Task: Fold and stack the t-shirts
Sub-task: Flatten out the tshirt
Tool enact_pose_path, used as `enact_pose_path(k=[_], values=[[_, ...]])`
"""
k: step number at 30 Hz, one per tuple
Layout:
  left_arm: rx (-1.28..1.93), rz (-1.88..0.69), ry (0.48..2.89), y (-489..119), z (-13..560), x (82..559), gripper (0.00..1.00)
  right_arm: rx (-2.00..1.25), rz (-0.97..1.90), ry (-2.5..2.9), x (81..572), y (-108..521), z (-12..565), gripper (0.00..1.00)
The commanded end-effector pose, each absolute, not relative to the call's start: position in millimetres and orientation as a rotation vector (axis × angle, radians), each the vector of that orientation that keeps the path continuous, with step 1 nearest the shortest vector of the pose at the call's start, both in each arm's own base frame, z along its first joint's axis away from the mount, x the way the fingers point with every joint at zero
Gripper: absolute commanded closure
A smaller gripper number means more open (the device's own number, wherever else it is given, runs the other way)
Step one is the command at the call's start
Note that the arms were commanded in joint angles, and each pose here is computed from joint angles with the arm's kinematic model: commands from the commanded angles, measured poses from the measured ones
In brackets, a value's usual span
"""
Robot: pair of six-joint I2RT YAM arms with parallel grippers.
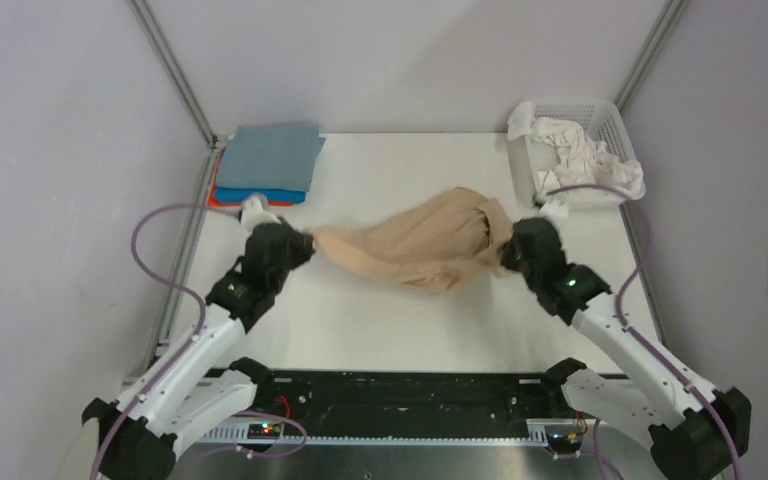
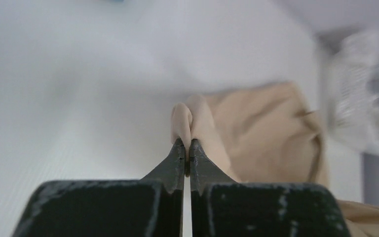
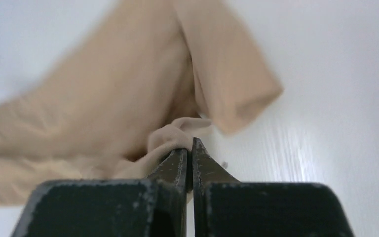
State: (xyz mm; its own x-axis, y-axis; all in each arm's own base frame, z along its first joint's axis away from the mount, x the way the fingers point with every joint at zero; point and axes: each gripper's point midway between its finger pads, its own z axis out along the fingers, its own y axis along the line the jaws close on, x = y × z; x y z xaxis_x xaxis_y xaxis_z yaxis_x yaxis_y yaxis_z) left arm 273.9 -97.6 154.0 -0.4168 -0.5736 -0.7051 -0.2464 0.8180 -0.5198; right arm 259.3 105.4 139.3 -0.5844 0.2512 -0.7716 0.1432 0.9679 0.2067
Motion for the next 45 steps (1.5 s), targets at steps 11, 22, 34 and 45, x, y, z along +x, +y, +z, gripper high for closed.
enact_pose_path(k=[11, 22, 34, 45], values=[[-0.285, -0.592, 1.281, -81, 498, 252, 1.0, 0.21, 0.303, 1.281, 246, 37, 533, 1.0], [-0.092, -0.726, 0.925, -47, 620, 111, 1.0, -0.04, 0.398, 0.867, 109, 34, 702, 1.0], [-0.033, -0.728, 0.958, -61, 626, 121, 1.0, -0.06, 0.324, 0.841, 114, 30, 713, 1.0], [-0.446, -0.045, 1.486, -35, 426, 322, 0.95, -0.053, 0.155, 1.209, 319, 68, 563, 1.0]])
